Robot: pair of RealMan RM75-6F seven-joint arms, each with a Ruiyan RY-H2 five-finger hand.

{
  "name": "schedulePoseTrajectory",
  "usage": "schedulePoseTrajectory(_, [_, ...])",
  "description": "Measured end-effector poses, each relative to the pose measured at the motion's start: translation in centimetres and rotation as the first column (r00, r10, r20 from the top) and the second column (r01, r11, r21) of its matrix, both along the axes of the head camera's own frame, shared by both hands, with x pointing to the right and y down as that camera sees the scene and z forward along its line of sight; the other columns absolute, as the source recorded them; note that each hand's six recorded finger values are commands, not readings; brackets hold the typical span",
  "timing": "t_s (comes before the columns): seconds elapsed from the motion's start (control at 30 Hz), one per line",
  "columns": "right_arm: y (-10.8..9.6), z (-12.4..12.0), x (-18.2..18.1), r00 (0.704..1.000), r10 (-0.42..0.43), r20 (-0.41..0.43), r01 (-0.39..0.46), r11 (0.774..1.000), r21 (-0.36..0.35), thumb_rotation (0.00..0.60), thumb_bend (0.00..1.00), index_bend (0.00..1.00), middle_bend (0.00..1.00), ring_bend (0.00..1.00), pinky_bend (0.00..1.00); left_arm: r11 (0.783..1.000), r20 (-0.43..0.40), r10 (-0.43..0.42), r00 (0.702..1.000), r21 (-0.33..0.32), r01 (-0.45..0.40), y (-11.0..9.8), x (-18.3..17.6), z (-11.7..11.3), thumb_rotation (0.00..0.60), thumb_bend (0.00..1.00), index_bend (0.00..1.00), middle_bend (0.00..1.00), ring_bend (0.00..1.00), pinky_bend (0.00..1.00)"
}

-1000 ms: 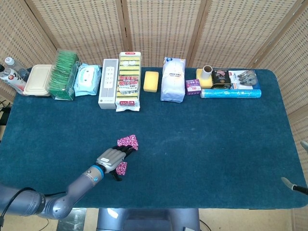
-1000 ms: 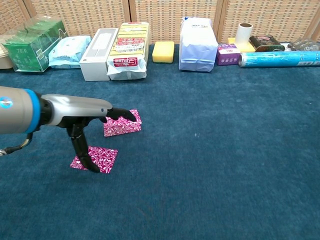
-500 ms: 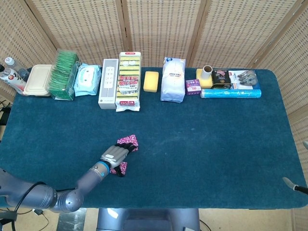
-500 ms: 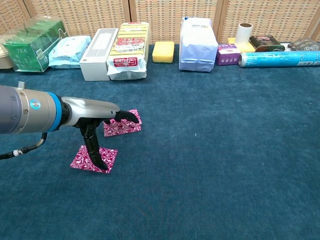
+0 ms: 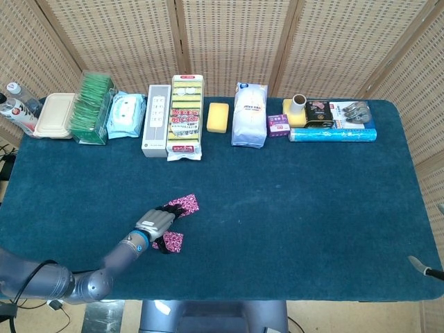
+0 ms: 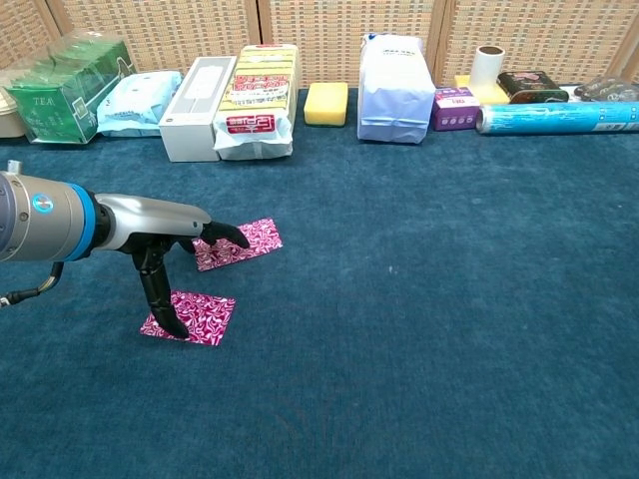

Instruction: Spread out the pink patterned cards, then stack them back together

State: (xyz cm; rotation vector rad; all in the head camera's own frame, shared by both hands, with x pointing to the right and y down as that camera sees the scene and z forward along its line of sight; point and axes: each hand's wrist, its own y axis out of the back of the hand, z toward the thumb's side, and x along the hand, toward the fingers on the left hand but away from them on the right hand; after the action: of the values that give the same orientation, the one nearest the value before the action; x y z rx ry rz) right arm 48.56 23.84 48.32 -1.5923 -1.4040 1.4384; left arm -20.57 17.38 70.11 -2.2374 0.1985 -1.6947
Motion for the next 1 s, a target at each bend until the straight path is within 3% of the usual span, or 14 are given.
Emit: schedulePoseTrajectory(1.0, [0.1,-0.1,0.0,1.000,0.003,0.001,-0.003,1.000,-0.003,0.600,0.00,0.08,0.00,0.00,0.00,0.994,0.205,-0.107,0.973,0.009,0.107,-1.8,-9.8,0.4,0.600,0.07,0.00,0.00,0.00,0.07])
